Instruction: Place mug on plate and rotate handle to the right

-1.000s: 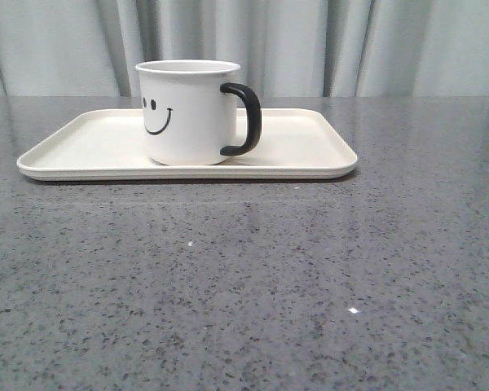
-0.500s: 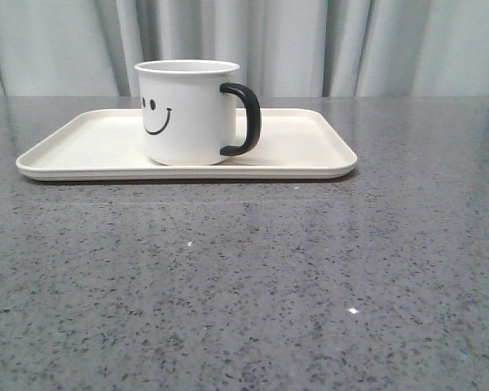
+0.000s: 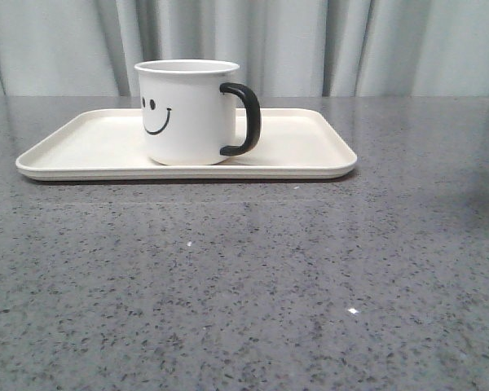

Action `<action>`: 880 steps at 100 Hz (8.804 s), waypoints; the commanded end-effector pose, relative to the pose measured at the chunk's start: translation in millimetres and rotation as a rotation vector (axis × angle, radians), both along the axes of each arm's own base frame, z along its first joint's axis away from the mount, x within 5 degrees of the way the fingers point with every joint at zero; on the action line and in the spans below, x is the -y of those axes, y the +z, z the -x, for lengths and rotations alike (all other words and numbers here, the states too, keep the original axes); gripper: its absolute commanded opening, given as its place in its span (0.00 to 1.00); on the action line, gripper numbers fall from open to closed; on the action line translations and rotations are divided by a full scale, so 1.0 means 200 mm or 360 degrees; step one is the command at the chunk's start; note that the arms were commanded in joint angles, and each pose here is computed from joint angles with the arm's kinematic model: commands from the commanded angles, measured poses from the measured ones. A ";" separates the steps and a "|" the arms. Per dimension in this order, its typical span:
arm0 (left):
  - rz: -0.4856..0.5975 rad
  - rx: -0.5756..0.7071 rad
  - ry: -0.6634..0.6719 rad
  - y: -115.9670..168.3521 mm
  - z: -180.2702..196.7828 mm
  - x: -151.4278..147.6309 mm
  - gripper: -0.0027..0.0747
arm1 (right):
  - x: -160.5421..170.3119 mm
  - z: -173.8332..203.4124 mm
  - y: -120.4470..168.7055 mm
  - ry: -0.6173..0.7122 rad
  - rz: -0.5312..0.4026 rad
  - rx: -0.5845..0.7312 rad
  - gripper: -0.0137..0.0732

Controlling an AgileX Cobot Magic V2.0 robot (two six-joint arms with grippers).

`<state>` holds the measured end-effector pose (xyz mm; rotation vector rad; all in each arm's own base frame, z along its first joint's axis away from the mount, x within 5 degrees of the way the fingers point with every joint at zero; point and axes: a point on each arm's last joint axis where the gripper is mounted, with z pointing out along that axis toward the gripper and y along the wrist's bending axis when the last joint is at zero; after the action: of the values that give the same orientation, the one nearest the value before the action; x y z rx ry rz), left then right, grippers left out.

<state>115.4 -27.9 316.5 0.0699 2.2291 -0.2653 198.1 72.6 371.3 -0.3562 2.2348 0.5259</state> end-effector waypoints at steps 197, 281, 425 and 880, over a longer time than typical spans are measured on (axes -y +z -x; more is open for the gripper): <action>0.0041 0.0147 0.0015 0.07 -0.02 0.00 0.51 | -0.92 -0.78 -0.13 0.0166 0.0281 -0.0022 0.23; 0.0041 0.0147 0.0015 0.07 -0.02 0.00 0.51 | -0.91 -0.72 0.12 0.0671 0.0619 0.0211 0.09; 0.0041 0.0147 0.0015 0.07 -0.02 0.00 0.51 | -0.92 -0.91 0.04 0.1239 0.0604 0.0232 0.09; 0.0046 0.0156 0.0016 0.07 -0.02 0.00 0.01 | 0.28 0.50 -0.25 -0.0432 0.0397 0.0542 0.10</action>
<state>115.4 -27.9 316.5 0.0699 2.2291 -0.2653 95.3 16.2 305.8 -0.2512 2.0784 0.0454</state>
